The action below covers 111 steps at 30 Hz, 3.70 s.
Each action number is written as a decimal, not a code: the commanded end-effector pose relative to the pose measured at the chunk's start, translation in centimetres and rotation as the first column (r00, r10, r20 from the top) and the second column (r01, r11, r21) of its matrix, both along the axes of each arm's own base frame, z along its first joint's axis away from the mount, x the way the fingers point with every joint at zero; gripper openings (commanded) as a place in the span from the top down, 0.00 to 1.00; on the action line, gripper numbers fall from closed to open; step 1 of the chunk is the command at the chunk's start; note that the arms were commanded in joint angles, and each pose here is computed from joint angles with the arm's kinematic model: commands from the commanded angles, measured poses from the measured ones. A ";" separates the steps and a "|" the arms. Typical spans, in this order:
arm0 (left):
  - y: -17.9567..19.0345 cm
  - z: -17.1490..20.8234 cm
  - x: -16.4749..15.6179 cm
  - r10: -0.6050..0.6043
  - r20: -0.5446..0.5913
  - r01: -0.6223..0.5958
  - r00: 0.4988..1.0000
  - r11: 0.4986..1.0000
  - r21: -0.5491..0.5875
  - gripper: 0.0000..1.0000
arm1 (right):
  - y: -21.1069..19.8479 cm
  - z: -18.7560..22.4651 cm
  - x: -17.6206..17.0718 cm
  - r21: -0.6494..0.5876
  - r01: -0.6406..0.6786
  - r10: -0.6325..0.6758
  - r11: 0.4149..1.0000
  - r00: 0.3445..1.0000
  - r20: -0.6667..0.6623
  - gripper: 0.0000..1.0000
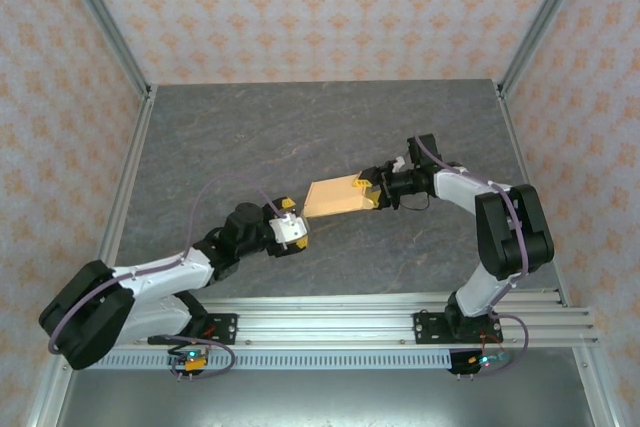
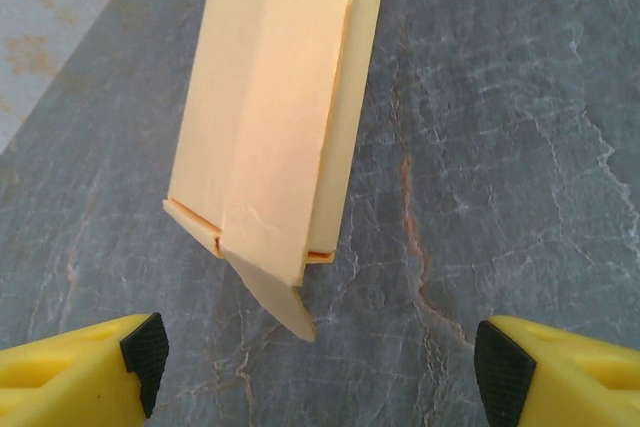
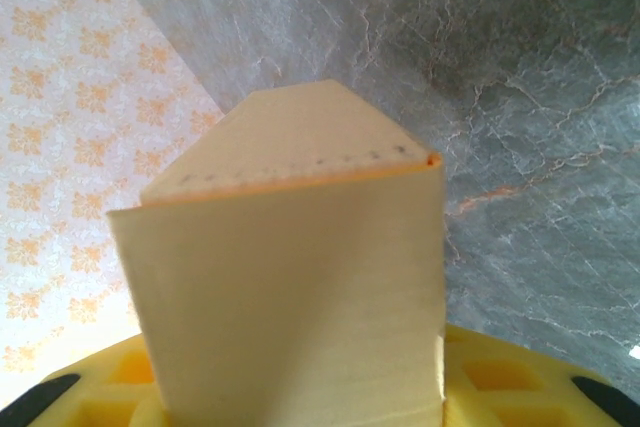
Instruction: Fold the paper box
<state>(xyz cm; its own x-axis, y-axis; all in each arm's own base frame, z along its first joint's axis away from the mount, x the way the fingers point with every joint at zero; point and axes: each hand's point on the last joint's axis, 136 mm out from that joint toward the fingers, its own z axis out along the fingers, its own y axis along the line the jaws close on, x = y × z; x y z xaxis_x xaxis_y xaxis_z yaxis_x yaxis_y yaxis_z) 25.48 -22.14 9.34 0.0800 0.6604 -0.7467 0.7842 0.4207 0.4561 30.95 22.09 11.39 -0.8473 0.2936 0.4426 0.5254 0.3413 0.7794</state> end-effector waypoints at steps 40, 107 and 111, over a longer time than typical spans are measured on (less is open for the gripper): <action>-1.0 4.3 7.4 0.142 0.239 -0.117 0.961 0.986 -0.117 0.31 | 0.6 0.7 -0.6 -0.022 -0.002 0.002 1.000 1.000 -0.030 0.58; -1.8 -1.1 2.3 0.022 -0.560 0.269 0.828 0.860 0.432 0.53 | -9.2 5.5 -0.4 -0.580 0.404 0.371 0.707 0.486 0.791 0.29; -1.9 -1.6 2.7 0.024 -0.574 0.285 0.818 0.850 0.442 0.49 | -5.6 5.4 -2.0 -0.609 0.295 0.524 0.737 0.321 0.789 0.26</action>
